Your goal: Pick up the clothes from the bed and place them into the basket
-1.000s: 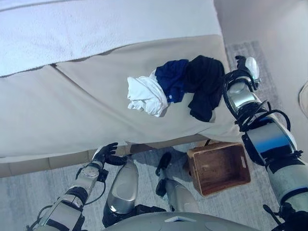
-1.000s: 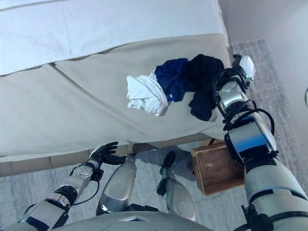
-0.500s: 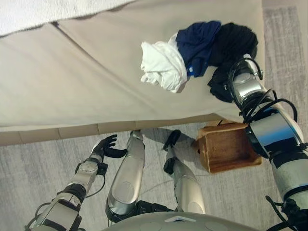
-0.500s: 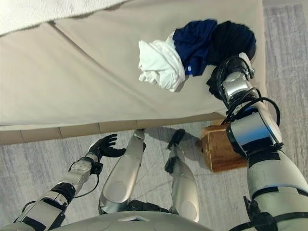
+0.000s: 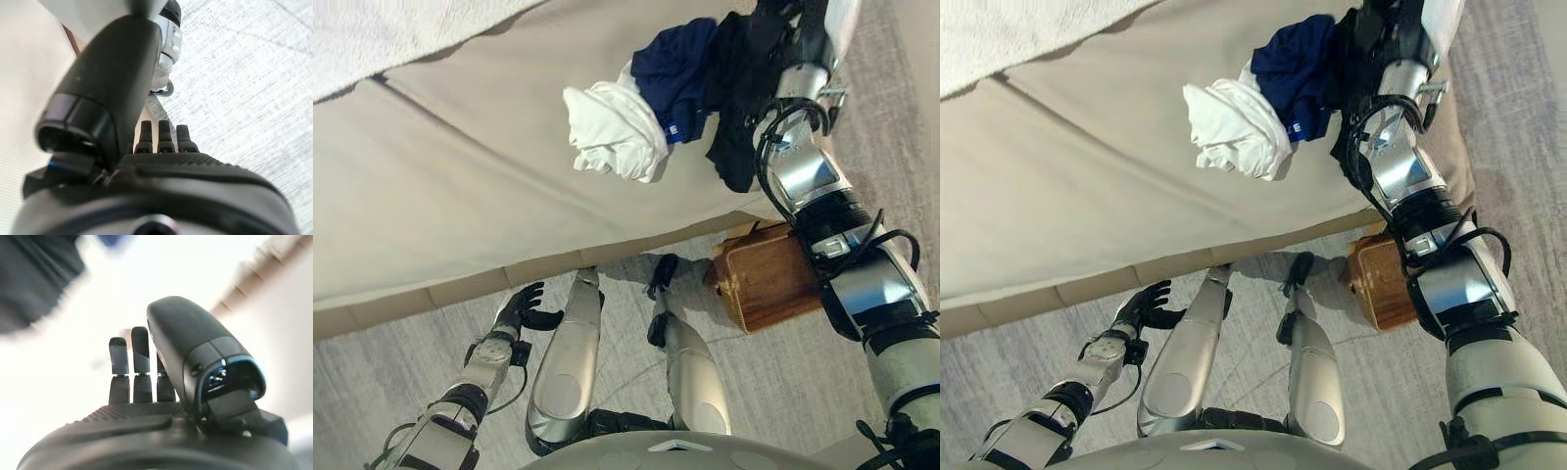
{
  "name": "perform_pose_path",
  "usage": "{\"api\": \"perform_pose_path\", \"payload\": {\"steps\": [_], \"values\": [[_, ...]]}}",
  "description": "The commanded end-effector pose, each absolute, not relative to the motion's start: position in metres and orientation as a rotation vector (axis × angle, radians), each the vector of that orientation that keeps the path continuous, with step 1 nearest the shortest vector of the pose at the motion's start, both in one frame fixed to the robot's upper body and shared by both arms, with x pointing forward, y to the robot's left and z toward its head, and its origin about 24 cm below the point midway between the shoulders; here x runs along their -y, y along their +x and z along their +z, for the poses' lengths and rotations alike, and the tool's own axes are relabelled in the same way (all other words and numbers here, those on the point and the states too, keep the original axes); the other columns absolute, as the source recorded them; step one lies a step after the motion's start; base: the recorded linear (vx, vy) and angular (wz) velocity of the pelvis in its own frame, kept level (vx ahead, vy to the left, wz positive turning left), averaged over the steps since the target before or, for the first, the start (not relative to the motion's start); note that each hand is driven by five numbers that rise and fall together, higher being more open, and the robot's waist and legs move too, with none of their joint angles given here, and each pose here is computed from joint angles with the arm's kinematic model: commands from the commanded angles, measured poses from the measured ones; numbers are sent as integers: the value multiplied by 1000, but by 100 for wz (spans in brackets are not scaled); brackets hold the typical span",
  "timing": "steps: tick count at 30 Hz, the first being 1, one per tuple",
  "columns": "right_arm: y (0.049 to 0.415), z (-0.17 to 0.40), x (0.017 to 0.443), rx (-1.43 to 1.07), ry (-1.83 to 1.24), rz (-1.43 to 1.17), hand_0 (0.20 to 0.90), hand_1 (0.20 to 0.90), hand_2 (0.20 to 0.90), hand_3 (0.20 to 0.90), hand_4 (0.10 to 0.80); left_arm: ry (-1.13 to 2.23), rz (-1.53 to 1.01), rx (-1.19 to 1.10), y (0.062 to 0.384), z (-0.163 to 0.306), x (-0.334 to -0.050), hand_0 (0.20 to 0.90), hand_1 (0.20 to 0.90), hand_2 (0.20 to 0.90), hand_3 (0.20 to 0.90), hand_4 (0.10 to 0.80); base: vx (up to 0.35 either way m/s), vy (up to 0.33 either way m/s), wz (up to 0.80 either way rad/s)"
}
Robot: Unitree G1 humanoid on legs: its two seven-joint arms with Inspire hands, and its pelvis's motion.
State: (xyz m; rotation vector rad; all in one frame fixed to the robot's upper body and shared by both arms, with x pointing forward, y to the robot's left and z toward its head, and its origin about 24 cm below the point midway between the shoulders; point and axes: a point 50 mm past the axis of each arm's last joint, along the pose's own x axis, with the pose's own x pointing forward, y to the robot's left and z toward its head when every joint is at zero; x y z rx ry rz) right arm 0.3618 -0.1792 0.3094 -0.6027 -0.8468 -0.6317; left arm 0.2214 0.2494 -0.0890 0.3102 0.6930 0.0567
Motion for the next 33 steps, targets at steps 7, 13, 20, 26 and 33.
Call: {"api": "perform_pose_path", "payload": {"steps": [7, 13, 20, 26, 33], "values": [[282, 372, 233, 1237, -628, -887, 300, 300, 300, 200, 100, 363, 22, -829, 178, -115, -252, 900, 900, 900, 900, 800, 49, -40, -29], [273, 367, 262, 1187, -658, -959, 300, 300, 300, 200, 100, 398, -14, -882, 166, -123, -251, 900, 900, 900, 900, 800, 63, -62, -55], [287, 341, 285, 909, -710, -774, 300, 300, 300, 200, 100, 410, -67, -896, 173, -123, -243, 900, 900, 900, 900, 800, -2, -37, -25], [322, 257, 275, 458, -807, -268, 900, 900, 900, 900, 800, 390, -73, -899, 170, -126, -239, 900, 900, 900, 900, 800, -15, -9, -17], [349, 228, 253, 302, -1088, -94, 900, 900, 900, 900, 800, 391, -99, -872, 177, -124, -230, 900, 900, 900, 900, 800, -25, 25, 15]]}}
